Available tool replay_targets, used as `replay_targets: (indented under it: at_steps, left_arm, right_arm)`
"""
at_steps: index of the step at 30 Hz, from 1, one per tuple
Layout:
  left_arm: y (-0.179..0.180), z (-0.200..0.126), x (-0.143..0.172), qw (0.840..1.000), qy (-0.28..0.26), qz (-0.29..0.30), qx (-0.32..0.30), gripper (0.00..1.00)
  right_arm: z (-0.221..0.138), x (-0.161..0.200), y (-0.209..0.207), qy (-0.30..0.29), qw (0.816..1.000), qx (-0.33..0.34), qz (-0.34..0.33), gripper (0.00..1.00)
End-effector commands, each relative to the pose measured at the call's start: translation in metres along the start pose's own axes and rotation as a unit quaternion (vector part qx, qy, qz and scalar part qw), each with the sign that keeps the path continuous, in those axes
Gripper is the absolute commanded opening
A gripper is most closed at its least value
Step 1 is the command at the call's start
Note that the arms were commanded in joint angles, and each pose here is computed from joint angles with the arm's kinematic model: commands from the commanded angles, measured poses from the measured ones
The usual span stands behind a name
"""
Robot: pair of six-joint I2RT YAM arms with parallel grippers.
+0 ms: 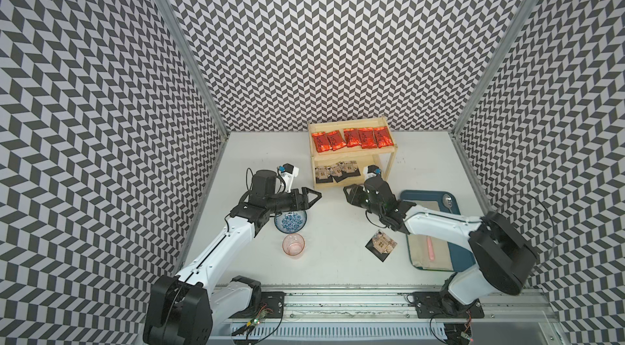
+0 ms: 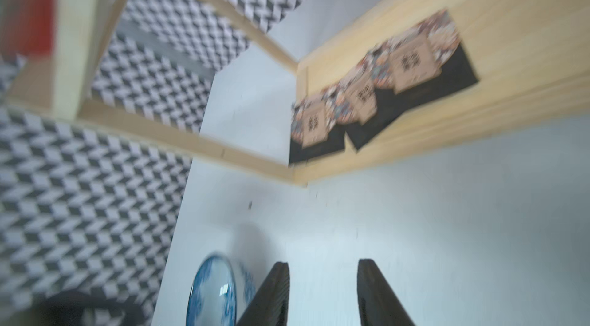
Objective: Place the tea bags on the shelf by color
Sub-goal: Pick up the tea bag from the center of the board.
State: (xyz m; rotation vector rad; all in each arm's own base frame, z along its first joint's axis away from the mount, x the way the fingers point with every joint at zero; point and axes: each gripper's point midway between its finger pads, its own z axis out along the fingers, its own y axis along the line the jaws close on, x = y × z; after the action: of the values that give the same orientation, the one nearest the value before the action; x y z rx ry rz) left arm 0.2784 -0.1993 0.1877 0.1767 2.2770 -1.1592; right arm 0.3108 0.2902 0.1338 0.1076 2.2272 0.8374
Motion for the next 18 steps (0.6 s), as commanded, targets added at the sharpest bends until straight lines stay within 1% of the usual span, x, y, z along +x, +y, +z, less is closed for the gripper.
replay_targets:
  at_steps: [1,4,7,8,12,14,16,18]
  left_arm:
    - [-0.014,0.009,0.012,1.000,0.007,0.019,-0.009,0.84]
    - [-0.032,0.028,0.032,0.999,0.037,0.034,-0.008,0.85]
    - [-0.043,0.049,0.055,0.996,0.075,0.049,-0.004,0.87]
    - [-0.044,0.056,0.065,0.994,0.093,0.050,-0.001,0.87]
    - [-0.057,0.085,0.097,0.985,0.158,0.068,0.013,0.85]
    - [-0.066,0.098,0.110,0.980,0.182,0.082,0.022,0.82]
    - [-0.073,0.109,0.117,0.976,0.197,0.091,0.028,0.82]
    - [-0.073,0.118,0.125,0.973,0.212,0.092,0.029,0.82]
  right_arm:
    - [-0.038,0.044,-0.030,0.038,0.995,0.039,-0.088,0.40]
    - [-0.072,0.077,-0.062,0.065,0.991,0.064,-0.096,0.40]
    - [-0.098,0.096,-0.084,0.071,0.991,0.067,-0.085,0.41]
    - [-0.103,0.100,-0.087,0.072,0.993,0.059,-0.080,0.41]
    - [-0.113,0.113,-0.097,0.058,0.997,0.014,-0.050,0.36]
    - [-0.116,0.115,-0.100,0.040,0.999,-0.010,-0.030,0.34]
    - [-0.118,0.115,-0.104,0.027,0.999,-0.018,-0.015,0.32]
    - [-0.121,0.115,-0.109,0.018,1.000,-0.013,-0.008,0.32]
